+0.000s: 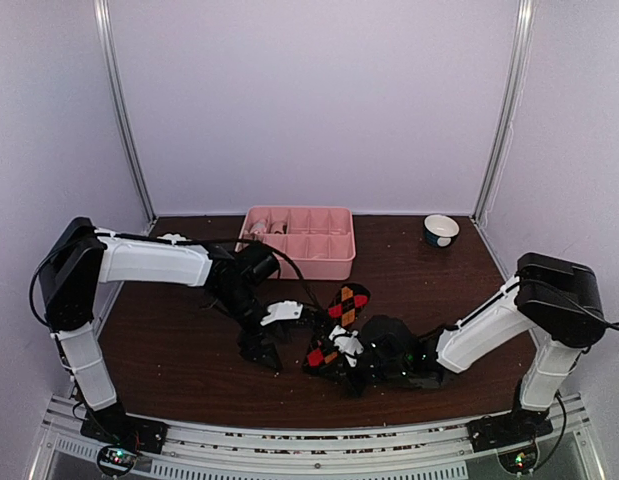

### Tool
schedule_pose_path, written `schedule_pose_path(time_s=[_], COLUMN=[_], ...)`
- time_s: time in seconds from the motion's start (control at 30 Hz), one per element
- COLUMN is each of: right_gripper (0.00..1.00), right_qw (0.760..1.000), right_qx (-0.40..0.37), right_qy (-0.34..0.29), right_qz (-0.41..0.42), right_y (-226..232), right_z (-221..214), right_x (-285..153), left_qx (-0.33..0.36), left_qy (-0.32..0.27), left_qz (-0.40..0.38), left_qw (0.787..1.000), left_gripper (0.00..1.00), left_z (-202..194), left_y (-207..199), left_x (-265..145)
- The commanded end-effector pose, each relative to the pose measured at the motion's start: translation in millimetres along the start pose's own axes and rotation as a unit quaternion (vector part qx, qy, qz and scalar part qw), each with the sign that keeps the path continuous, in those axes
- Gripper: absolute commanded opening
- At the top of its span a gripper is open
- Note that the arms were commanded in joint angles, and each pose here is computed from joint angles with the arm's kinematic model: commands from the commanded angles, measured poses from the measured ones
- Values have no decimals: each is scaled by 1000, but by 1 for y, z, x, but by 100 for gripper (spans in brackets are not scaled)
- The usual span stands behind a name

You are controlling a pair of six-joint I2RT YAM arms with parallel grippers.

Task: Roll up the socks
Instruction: Roll the sock at the center of the board.

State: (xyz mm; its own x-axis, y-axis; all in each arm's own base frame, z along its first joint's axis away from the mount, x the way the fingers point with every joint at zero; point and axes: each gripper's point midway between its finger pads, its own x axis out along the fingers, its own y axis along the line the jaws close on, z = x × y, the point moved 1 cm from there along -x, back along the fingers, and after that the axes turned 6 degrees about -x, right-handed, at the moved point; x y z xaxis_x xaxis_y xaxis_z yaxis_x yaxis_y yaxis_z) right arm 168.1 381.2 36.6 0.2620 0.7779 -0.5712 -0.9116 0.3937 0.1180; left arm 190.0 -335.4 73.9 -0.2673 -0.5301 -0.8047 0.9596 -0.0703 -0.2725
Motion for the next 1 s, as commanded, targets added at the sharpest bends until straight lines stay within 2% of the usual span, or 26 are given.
schedule_pose_path(time_s=[0.0,0.23,0.43,0.57,0.73,0.97], right_gripper=[0,0,0,0,0,0], right_qw=[991,978,962,950,943,936], right_qx=[104,163,233,267,289,309], right_qy=[-14,2,-17,-15,-15,-12], right_qz=[84,129,144,160,167,169], right_y=[5,4,-4,-4,-7,-11], right_z=[1,-3,-2,-3,-6,-11], right_x=[0,6,3,6,7,6], left_qx=[53,70,113,142,183,211], left_qy=[-14,8,-2,-4,21,40], left_qz=[22,-4,23,42,71,126], left_qw=[998,998,993,989,980,968], left_gripper=[81,76,77,69,57,53], left_z=[14,16,26,38,30,12], left_y=[1,-11,-11,-11,-11,0], left_x=[6,26,39,46,58,63])
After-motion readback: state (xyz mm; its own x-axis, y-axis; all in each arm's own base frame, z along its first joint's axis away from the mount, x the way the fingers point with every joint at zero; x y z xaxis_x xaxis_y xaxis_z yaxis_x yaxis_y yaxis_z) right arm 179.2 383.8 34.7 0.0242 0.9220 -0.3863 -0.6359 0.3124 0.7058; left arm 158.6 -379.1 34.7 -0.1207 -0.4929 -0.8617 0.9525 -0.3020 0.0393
